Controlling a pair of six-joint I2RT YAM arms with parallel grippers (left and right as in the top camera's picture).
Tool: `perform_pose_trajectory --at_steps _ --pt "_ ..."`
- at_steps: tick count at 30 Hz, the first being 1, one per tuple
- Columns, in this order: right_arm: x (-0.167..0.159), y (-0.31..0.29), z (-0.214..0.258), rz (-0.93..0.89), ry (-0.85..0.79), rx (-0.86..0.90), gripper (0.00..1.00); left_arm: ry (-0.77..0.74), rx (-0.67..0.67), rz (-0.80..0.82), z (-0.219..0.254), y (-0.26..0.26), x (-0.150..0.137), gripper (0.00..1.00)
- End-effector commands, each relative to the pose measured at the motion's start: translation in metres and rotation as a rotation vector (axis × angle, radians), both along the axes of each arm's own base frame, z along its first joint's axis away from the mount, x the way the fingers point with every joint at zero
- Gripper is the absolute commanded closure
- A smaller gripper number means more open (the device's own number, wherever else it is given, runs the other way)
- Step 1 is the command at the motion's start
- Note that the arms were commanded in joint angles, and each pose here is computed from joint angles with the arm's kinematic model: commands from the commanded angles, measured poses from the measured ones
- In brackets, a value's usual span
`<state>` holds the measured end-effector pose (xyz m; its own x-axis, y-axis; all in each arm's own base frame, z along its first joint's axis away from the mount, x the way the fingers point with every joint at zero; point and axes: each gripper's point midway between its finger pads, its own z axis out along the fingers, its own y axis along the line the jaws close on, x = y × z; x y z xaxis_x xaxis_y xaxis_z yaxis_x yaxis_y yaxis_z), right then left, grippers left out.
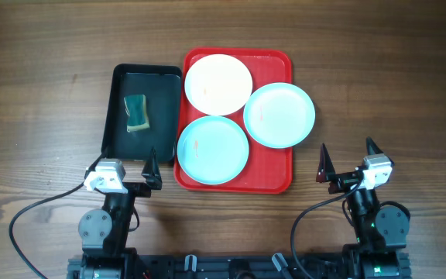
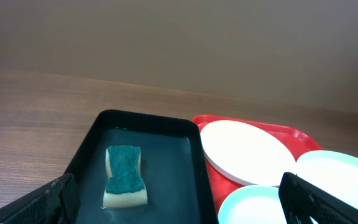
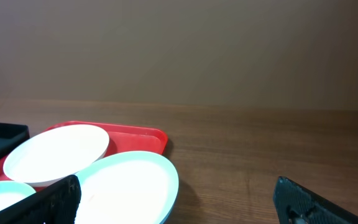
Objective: Clean dirty plates on tray and stack at the side
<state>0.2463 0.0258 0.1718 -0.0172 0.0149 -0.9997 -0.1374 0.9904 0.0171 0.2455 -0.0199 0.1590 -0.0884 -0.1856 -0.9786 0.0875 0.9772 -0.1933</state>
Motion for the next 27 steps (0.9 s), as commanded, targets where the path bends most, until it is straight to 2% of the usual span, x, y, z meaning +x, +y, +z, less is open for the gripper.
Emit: perform_pose_trajectory --at_steps 1,5,7,8,11,14,19,22,27 --pt "0.001 -0.004 -0.001 -0.018 0.004 0.011 0.0 0.006 -0.013 0.023 -0.002 0.004 0.0 0.0" --pt "0.001 -0.007 0.007 -0.041 -0.03 -0.016 0.0 -0.002 -0.013 0.022 0.0 0.004 0.0 0.0" --pt "0.0 0.0 0.005 0.003 -0.019 0.02 0.0 0.003 -0.027 -0.023 -0.001 -0.004 -0.001 0.0" --pt "-0.001 0.007 0.002 0.044 -0.001 0.057 0.0 0.005 -0.053 -0.048 -0.001 -0.008 -0.001 0.0" --pt "-0.005 0.024 0.003 0.142 0.037 0.232 0.0 0.027 -0.24 -0.093 0.002 -0.018 -0.003 0.0" --pt "-0.006 0.027 0.004 0.159 0.065 0.369 0.0 0.032 -0.268 -0.09 0.001 -0.018 -0.003 0.0" --pt "-0.006 0.028 0.003 0.167 0.072 0.38 0.0 0.035 -0.281 -0.09 0.001 -0.018 -0.003 0.0" --pt "-0.011 0.041 0.005 0.244 0.068 0.331 0.0 0.034 -0.287 -0.102 0.002 -0.02 -0.003 0.0" --pt "-0.015 0.042 0.023 0.254 0.056 0.314 0.0 0.039 -0.289 -0.128 0.011 -0.024 -0.007 0.0"
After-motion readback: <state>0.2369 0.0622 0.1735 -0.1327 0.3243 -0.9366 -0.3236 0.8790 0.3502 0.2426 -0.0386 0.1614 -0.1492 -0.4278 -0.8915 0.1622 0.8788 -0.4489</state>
